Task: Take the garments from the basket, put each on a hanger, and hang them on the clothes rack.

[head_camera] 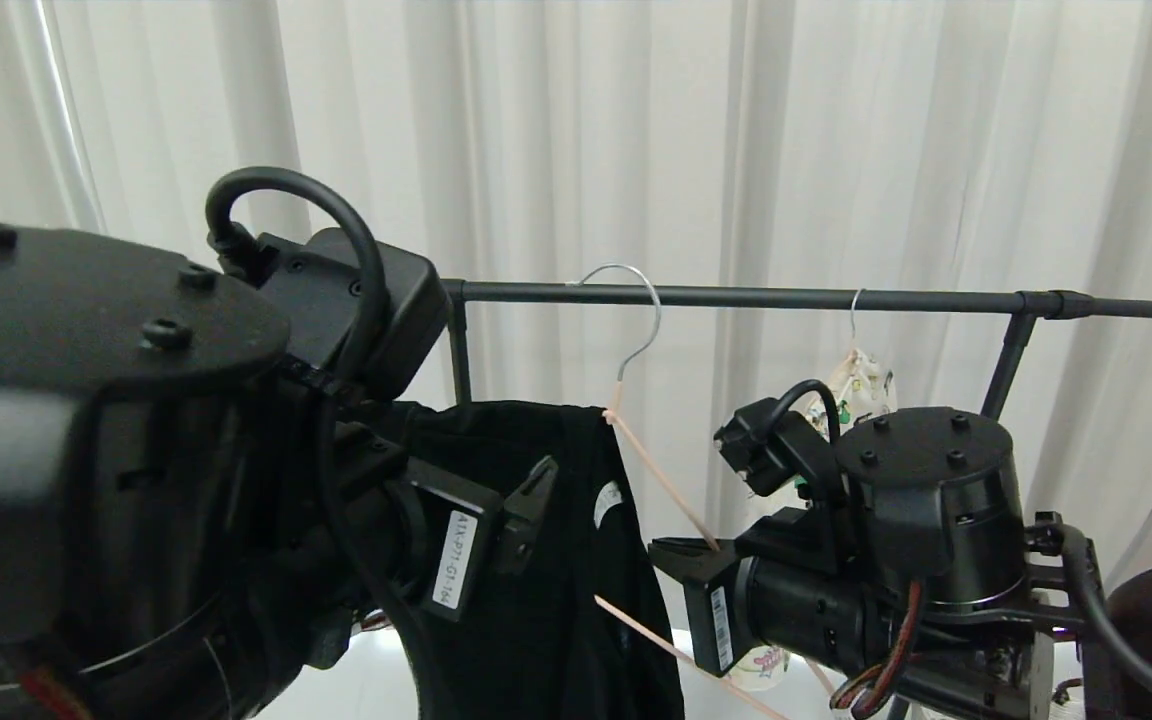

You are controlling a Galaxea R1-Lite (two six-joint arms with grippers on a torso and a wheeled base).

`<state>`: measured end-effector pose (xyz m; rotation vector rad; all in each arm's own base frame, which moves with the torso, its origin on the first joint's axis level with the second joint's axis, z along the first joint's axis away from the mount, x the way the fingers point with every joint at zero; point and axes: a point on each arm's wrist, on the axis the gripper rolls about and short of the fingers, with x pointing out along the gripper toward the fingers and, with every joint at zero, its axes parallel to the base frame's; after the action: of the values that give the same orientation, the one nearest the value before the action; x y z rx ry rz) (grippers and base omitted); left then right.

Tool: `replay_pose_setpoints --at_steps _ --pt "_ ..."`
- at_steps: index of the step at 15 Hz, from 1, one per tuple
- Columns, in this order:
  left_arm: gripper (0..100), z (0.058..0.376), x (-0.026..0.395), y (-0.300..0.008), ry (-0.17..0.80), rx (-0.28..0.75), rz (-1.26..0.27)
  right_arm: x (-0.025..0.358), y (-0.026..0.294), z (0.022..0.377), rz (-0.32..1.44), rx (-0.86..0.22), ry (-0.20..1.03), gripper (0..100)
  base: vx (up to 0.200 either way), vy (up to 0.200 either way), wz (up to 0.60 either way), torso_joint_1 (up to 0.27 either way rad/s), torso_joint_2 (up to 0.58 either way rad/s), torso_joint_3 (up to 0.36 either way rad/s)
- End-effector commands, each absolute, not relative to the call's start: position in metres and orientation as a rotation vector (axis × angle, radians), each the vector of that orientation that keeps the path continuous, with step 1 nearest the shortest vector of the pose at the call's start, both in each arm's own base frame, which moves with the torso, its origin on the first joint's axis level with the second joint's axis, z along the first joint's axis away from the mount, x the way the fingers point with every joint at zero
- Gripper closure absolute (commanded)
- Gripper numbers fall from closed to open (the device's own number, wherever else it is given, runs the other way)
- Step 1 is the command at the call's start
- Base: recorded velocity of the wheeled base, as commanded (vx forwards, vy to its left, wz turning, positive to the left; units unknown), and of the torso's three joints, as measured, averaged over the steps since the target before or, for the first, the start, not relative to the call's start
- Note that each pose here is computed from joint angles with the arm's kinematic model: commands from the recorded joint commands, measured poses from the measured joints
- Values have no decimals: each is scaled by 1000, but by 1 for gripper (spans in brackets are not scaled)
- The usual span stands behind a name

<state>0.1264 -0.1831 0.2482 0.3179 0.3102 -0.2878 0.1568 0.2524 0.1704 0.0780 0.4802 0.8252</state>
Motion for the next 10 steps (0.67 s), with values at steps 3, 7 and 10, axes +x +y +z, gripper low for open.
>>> replay_pose_setpoints --at_steps 3,7,10 --pt "0 251 116 -175 293 306 -310 164 247 176 805 104 444 100 0 0 0 0 0 0" --pt "0 236 102 -149 309 323 -309 163 236 180 791 107 429 100 0 0 0 0 0 0" --pt "0 224 84 -108 298 379 -394 148 215 178 812 89 388 100 0 0 0 0 0 0"
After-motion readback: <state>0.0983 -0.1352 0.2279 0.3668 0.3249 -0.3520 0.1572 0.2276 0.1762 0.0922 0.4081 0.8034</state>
